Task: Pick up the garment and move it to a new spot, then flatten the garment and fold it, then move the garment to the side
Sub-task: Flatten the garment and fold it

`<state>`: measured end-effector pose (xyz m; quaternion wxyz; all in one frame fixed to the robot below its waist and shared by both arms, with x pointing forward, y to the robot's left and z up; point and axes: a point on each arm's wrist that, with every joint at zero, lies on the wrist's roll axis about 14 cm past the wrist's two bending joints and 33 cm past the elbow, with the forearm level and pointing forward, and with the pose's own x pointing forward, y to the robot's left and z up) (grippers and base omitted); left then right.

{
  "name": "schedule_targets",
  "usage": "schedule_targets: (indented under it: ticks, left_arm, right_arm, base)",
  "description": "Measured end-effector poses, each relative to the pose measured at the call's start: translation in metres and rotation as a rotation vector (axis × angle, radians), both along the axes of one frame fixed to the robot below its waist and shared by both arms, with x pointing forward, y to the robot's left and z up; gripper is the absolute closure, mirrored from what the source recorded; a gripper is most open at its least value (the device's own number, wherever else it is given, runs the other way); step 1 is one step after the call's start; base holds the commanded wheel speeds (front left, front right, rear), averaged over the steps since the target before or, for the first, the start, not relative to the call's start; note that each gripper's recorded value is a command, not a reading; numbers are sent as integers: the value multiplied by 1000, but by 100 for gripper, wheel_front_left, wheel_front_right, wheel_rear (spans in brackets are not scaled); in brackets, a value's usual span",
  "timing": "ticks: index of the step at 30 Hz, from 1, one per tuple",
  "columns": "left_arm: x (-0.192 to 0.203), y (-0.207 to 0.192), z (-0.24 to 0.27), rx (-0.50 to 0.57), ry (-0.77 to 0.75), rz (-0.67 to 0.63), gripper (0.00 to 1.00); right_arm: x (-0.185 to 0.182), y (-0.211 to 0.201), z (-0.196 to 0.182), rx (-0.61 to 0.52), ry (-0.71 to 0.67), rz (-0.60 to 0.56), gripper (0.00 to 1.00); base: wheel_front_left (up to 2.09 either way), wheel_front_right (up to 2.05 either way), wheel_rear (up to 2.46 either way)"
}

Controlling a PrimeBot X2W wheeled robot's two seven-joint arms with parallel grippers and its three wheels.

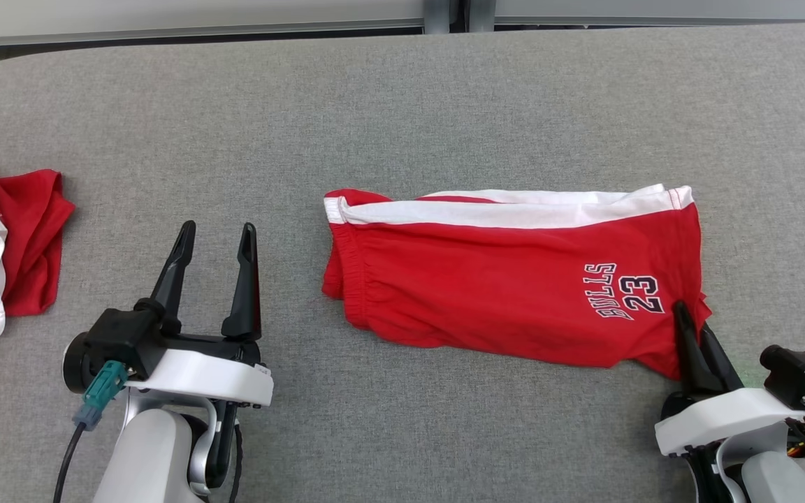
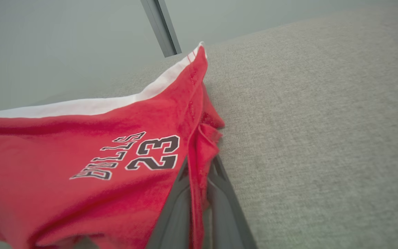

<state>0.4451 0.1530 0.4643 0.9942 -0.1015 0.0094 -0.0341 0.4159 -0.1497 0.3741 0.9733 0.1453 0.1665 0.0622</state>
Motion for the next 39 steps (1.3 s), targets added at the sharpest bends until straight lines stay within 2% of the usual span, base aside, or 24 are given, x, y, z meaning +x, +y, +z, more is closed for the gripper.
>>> schedule_targets:
  ticks: [6, 10, 16, 20, 23, 24, 28, 33, 34, 35, 36, 39]
  left_arm:
    - [-1, -1, 0, 6, 1, -4, 0]
    - [-1, -1, 1, 6, -3, -4, 0]
    - [-2, 1, 3, -1, -6, 4, 0]
    - [-4, 4, 6, -7, -10, 14, 0]
    - [-7, 8, 7, -7, -10, 25, 0]
    - [-8, 12, 8, -11, -11, 39, 0]
    - [-10, 16, 6, -16, -4, 53, 0]
    - [-10, 19, 2, -26, 9, 68, 0]
    - [-10, 19, 2, -26, 8, 68, 0]
    - [-9, 18, 3, -27, 7, 67, 0]
    - [-9, 18, 3, -27, 7, 66, 0]
    - [-8, 18, 4, -22, 2, 65, 0]
  right_arm:
    - [4, -3, 3, -9, -3, -9, 100]
    - [22, 8, 29, -15, -82, 31, 100]
    - [54, 74, 96, 19, -253, 218, 100]
    - [53, 140, 124, 64, -307, 402, 100]
    - [38, 186, 125, 91, -293, 545, 100]
    - [27, 207, 115, 106, -251, 613, 100]
    - [8, 227, 78, 83, -131, 703, 100]
    - [-14, 247, 57, 88, -57, 793, 100]
    - [-16, 248, 54, 88, -49, 797, 97]
    - [-16, 248, 53, 90, -51, 798, 58]
    - [-15, 249, 53, 86, -56, 803, 0]
    - [-14, 253, 65, 103, -109, 811, 0]
  base:
    - [0, 0, 0]
    - [0, 0, 0]
    - [0, 0, 0]
    - [0, 0, 0]
    - [0, 0, 0]
    - [0, 0, 0]
    - [0, 0, 0]
    - [0, 0, 0]
    - [0, 0, 0]
    - [0, 0, 0]
    - [0, 0, 0]
    - [0, 0, 0]
